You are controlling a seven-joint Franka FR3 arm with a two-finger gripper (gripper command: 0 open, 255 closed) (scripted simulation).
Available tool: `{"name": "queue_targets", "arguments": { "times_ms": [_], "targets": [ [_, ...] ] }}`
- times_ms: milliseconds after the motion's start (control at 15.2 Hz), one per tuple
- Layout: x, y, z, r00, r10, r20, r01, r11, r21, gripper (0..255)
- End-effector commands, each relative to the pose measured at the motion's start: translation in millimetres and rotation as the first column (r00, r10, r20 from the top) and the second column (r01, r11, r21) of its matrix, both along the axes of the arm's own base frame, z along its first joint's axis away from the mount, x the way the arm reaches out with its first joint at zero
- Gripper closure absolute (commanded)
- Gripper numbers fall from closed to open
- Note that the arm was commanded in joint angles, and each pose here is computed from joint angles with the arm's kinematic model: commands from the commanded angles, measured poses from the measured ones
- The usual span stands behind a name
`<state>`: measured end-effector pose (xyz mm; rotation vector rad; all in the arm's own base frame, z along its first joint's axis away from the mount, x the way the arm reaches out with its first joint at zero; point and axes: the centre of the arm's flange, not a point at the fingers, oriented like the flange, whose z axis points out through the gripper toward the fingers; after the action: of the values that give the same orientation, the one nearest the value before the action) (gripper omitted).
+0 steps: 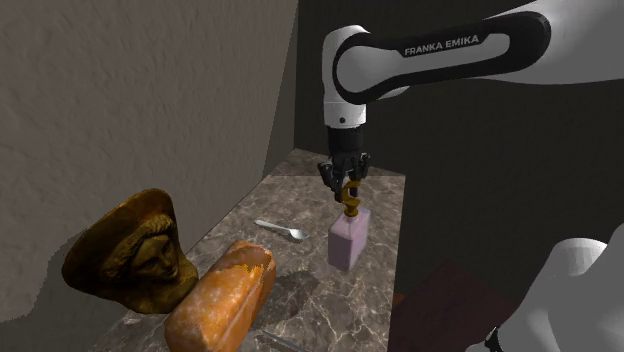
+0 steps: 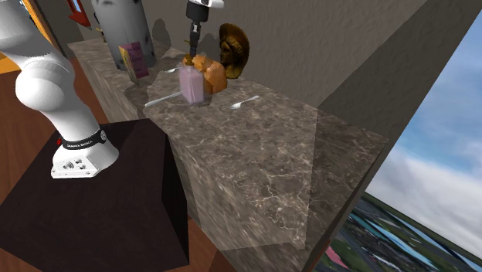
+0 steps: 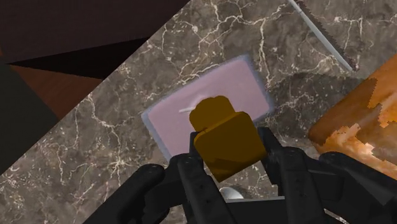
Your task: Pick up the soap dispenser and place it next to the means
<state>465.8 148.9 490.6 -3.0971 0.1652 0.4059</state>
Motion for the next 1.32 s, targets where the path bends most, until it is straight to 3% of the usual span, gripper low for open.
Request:
{"name": "queue_targets", "arguments": {
  "times_ms": [0,1254],
  "targets": [
    [-10,25,0,1.000,-0.001,0.000,0.001,1.000,0.000,255],
    [-124,248,0,1.000,-0.001,0.000,0.001,1.000,0.000,255]
  ]
}}
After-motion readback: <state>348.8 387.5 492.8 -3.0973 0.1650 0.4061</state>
